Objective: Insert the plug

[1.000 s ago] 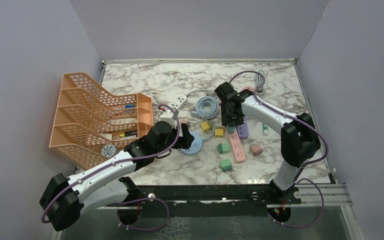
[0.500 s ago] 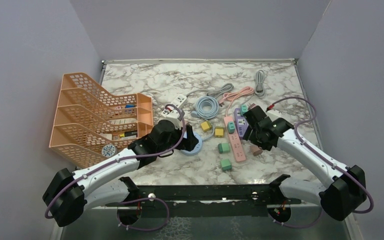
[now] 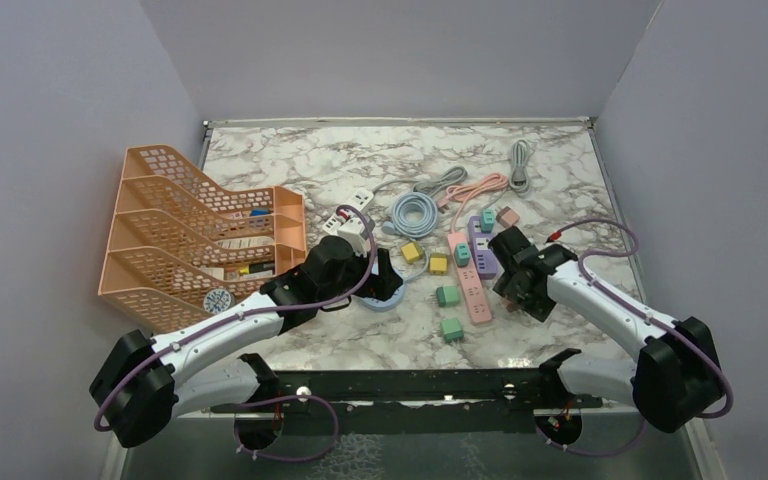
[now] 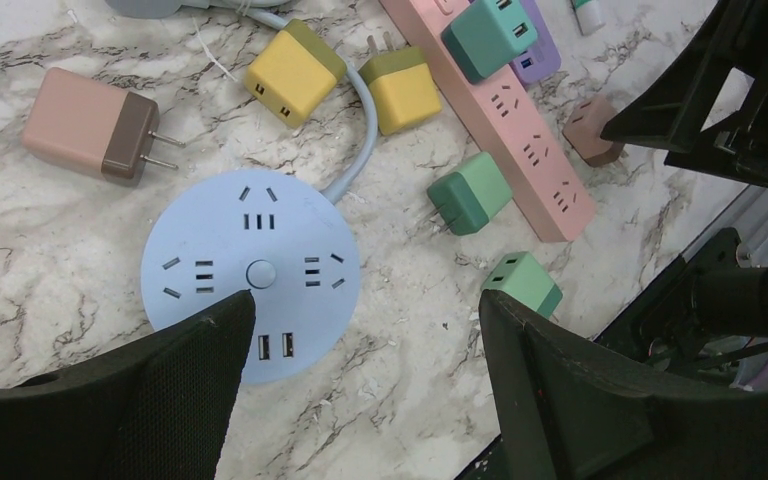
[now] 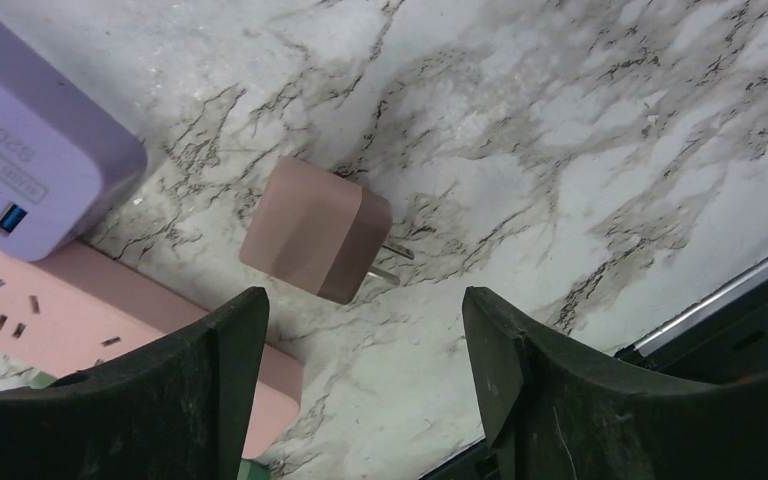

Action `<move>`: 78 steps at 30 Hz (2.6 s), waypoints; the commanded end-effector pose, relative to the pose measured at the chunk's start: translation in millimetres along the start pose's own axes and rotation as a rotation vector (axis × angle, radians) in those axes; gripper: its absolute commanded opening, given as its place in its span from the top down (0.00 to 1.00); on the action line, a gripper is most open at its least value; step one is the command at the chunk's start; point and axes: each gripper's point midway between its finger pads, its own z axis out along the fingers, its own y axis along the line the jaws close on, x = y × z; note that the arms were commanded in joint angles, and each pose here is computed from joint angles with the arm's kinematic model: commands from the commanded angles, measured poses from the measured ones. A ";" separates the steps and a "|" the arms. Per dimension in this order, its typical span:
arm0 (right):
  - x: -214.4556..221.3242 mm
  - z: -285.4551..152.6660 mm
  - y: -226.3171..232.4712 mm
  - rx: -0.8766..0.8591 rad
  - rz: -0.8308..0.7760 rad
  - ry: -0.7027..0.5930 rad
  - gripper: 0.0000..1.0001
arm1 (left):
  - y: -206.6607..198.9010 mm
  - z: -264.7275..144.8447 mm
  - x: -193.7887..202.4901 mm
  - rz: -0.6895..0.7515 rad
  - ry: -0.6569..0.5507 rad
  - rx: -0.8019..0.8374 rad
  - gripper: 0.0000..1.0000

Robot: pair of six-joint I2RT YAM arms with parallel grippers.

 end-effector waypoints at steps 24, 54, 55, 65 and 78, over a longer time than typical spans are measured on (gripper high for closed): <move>2.7 33.9 31.3 -0.113 -0.097 0.057 0.53 | -16.5 -2.7 -14.4 -0.011 -0.027 0.061 0.15; -18.5 -135.4 79.1 -0.786 0.384 0.219 0.66 | -154.1 59.5 -29.0 -0.163 -0.110 0.356 0.18; -17.9 -137.3 80.3 -0.794 0.378 0.225 0.66 | -156.0 62.3 -29.5 -0.159 -0.111 0.358 0.19; -20.5 -148.8 89.5 -0.850 0.338 0.232 0.65 | -173.7 82.9 -32.2 -0.186 -0.109 0.361 0.51; -55.7 -190.5 94.9 -1.067 -0.021 -0.105 0.21 | -176.8 63.2 -40.3 -0.057 -0.106 0.452 0.97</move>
